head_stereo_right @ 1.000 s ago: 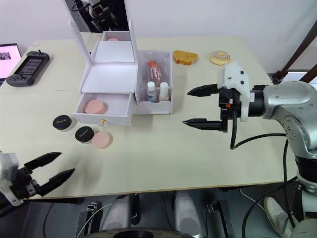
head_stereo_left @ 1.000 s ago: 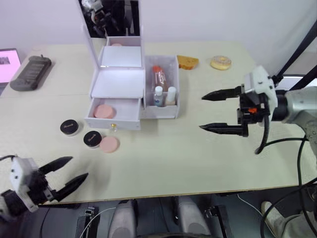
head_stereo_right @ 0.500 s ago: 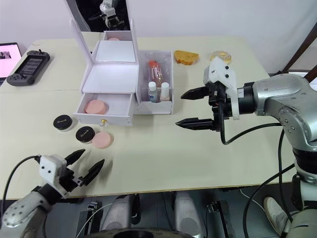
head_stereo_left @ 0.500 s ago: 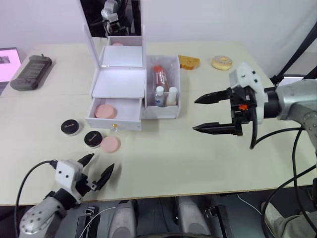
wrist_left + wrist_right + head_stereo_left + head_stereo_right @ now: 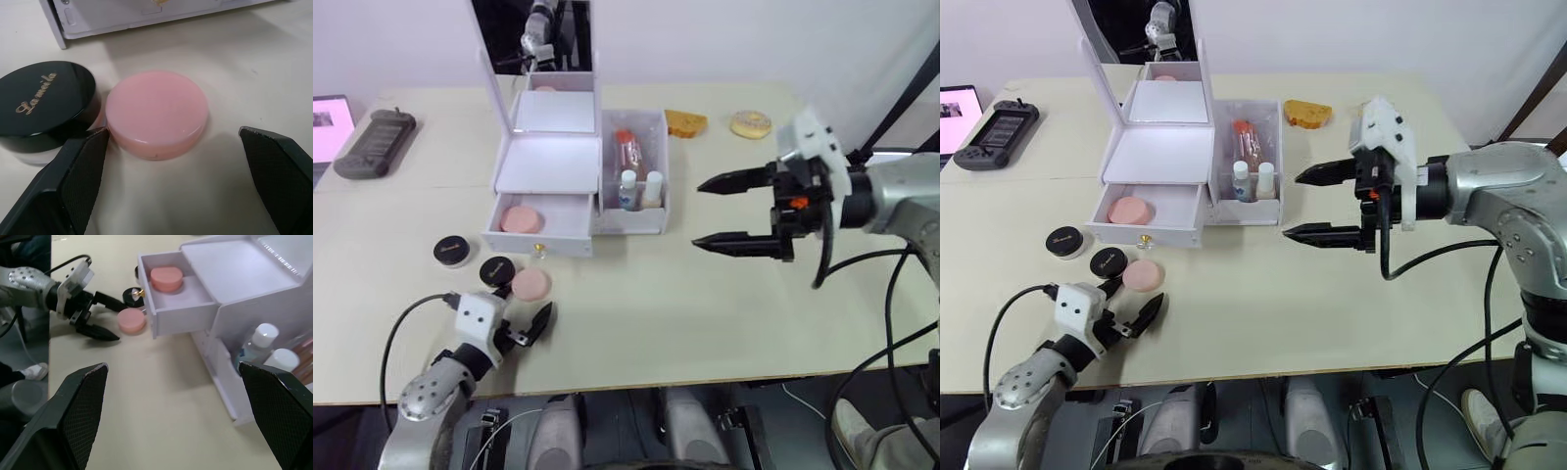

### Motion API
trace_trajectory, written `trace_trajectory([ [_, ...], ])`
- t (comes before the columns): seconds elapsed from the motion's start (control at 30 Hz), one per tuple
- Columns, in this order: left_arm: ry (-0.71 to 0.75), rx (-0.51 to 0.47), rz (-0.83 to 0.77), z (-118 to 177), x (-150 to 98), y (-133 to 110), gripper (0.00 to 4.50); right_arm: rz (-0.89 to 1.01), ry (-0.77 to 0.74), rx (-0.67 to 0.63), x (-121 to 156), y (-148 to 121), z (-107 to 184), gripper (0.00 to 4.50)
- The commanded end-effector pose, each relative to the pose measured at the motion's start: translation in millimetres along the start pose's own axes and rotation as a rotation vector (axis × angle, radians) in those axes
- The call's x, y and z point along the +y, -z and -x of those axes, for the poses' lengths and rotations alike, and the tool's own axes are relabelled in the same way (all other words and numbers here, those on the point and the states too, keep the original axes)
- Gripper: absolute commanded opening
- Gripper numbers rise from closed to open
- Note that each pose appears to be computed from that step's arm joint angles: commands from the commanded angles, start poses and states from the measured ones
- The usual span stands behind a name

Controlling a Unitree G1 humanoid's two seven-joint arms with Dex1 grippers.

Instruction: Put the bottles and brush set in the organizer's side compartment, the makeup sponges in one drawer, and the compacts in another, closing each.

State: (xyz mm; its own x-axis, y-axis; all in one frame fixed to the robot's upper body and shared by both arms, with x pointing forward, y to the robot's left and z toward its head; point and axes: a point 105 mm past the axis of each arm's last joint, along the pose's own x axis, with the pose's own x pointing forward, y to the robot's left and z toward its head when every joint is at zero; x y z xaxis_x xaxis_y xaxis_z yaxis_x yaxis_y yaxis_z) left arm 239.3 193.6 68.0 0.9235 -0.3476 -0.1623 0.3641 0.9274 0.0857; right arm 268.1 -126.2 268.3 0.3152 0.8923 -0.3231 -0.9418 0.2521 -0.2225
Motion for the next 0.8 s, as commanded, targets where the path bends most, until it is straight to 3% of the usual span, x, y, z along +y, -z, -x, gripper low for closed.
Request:
trace_trajectory([
  [0.03,-0.009,-0.014,-0.013,-6,-4,-3,4.48,0.048,0.009,-0.033,5,-12,5,4.50],
  [0.23,-0.006,0.015,-0.024,-14,-2,-8,4.48,0.046,0.023,-0.024,7,-9,7,4.50],
  [0.5,0.069,0.155,-0.081,-24,-4,-22,4.48,0.055,0.028,-0.016,7,-8,7,4.50],
  [0.8,0.060,0.214,-0.082,-35,-10,-33,4.48,0.059,0.030,-0.015,8,-7,5,4.50],
])
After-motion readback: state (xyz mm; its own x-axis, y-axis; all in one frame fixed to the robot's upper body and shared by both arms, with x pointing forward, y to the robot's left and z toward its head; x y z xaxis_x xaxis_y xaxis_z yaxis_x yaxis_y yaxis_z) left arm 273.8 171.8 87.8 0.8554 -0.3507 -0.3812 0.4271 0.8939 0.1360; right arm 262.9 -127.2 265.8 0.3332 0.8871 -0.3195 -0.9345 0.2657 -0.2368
